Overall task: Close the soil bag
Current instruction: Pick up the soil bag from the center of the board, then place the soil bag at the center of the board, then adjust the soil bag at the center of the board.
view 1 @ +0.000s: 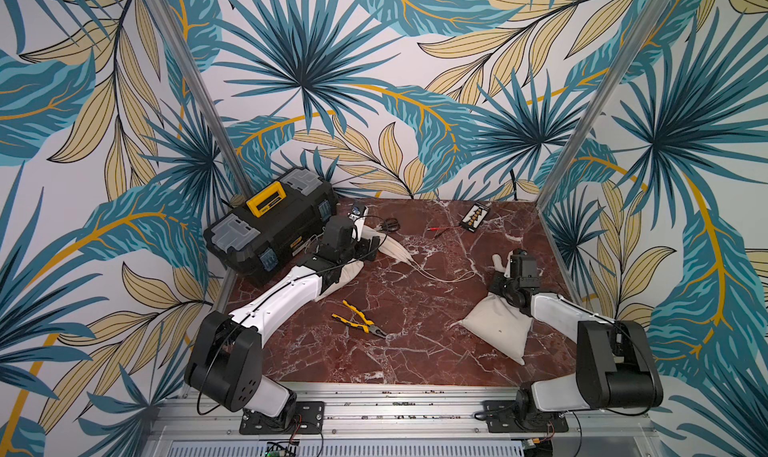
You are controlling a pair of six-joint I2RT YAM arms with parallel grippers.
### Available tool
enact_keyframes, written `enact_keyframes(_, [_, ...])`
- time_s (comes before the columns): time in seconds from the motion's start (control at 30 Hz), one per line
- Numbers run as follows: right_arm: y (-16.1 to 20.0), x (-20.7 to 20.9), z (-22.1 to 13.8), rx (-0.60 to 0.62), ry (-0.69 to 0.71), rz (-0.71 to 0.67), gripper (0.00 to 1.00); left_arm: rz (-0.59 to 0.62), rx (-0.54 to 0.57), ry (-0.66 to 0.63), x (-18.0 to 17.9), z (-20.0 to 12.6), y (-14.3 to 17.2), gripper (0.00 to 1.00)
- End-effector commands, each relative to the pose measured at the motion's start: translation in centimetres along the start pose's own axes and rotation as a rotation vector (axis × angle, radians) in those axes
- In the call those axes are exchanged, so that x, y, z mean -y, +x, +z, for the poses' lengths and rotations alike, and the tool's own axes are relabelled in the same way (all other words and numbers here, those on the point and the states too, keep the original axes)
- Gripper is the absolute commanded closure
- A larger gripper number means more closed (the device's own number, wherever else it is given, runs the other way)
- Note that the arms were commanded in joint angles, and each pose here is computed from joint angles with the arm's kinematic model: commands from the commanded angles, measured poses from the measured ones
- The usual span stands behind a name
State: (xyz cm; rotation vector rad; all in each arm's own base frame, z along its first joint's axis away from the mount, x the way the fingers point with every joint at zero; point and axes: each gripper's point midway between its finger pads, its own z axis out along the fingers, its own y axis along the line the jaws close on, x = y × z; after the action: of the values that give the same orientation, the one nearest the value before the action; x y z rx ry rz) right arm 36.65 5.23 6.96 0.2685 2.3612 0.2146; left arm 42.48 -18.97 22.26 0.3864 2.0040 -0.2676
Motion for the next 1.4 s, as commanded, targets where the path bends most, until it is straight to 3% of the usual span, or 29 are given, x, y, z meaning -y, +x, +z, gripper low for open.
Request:
enact_keyframes(0.0, [-3.2, -5.3, -2.7, 0.168, -0.15, -0.086, 1.0, -0.082, 0.088, 0.266, 4.7, -1.5, -2.2, 0.0])
enact_keyframes(0.17, [-5.5, -12.5, -7.4, 0.324, -0.326, -0.214, 1.0, -0.202, 0.142, 0.514, 8.5, -2.7, -4.3, 0.0])
enact_keyframes(0.33, [-6.0, -17.9, -11.3, 0.448, -0.504, -0.286, 1.0, -0.251, 0.12, 0.611, 11.6, -2.1, -5.3, 0.0])
enact_keyframes(0.73, [-3.5, -23.2, -12.0, 0.502, -0.63, -0.385, 1.0, -0.412, 0.092, 0.746, 15.2, 1.2, -6.3, 0.02])
enact_keyframes(0.8, [-2.9, -23.7, -11.8, 0.498, -0.638, -0.396, 1.0, -0.4, 0.07, 0.752, 15.9, 1.6, -6.2, 0.1])
enact_keyframes(0.87, [-2.4, -23.9, -11.9, 0.503, -0.648, -0.404, 1.0, -0.387, 0.047, 0.757, 16.4, 2.1, -5.8, 0.24])
enact_keyframes(1.03, [-2.5, -23.5, -12.3, 0.526, -0.629, -0.42, 0.99, -0.344, 0.064, 0.734, 16.3, 2.3, -6.4, 0.67])
enact_keyframes(1.13, [-2.9, -22.7, -13.1, 0.556, -0.607, -0.426, 0.89, -0.253, 0.072, 0.705, 16.0, 1.2, -7.8, 0.92])
enact_keyframes(1.2, [-3.1, -22.4, -13.8, 0.568, -0.604, -0.441, 0.76, -0.18, 0.1, 0.666, 15.5, 0.1, -9.3, 0.99])
enact_keyframes(1.37, [-3.5, -21.5, -16.3, 0.583, -0.597, -0.484, 0.53, -0.006, 0.166, 0.525, 13.4, -2.2, -11.9, 0.99])
